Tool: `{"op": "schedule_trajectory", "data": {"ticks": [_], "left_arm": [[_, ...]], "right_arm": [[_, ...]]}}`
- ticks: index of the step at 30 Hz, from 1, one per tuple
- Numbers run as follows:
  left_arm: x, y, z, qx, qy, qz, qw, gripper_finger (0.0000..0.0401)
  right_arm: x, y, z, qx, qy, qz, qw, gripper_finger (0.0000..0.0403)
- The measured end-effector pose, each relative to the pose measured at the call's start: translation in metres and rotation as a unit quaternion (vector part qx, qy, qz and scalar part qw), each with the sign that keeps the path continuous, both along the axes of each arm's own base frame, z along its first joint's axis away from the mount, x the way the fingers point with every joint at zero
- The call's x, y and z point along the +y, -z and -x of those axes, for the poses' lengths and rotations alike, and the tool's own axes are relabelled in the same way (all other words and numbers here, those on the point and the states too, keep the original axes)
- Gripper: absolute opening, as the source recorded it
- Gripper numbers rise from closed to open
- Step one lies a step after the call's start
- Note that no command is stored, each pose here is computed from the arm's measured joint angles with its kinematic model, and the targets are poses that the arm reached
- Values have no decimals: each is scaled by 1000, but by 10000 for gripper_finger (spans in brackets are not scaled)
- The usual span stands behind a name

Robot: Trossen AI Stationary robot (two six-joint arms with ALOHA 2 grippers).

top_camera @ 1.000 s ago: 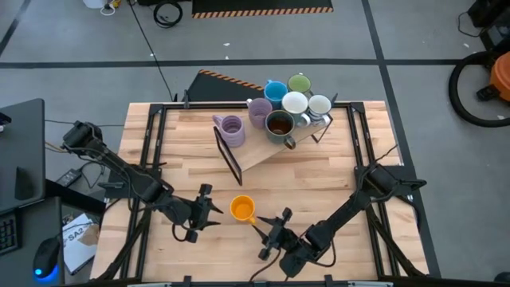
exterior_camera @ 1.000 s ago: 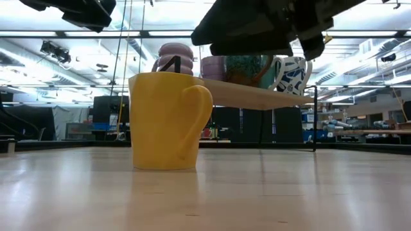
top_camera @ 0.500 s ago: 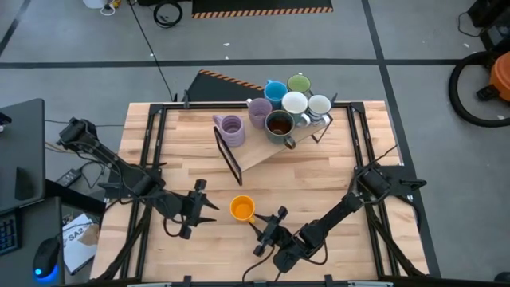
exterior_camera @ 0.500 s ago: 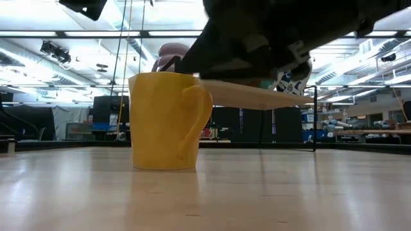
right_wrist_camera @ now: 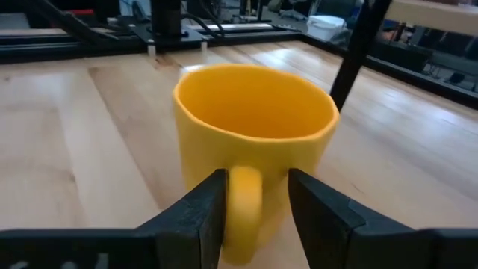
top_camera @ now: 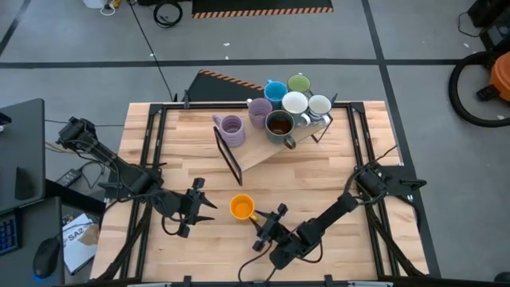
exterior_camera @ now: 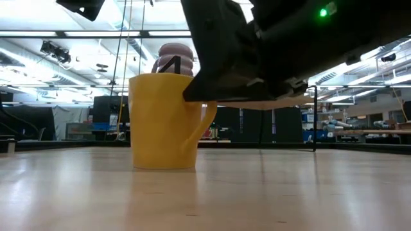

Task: Place coffee mugs
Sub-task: Put the yellow mug on the shelf

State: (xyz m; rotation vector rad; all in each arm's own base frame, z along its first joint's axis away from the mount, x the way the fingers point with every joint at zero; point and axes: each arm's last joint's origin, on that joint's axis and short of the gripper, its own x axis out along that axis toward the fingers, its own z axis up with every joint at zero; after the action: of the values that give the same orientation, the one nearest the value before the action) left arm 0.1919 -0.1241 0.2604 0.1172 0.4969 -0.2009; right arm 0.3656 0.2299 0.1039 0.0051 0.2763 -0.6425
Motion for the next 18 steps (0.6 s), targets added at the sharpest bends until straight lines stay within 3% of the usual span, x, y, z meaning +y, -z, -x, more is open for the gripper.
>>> {"op": "schedule_trajectory", "data": {"ticks": [18], "left_arm": [[-1, 2, 1, 16, 1, 27, 1000, 166]], "right_arm": [[-8, 2, -6, -8, 0, -46, 999, 59]]}}
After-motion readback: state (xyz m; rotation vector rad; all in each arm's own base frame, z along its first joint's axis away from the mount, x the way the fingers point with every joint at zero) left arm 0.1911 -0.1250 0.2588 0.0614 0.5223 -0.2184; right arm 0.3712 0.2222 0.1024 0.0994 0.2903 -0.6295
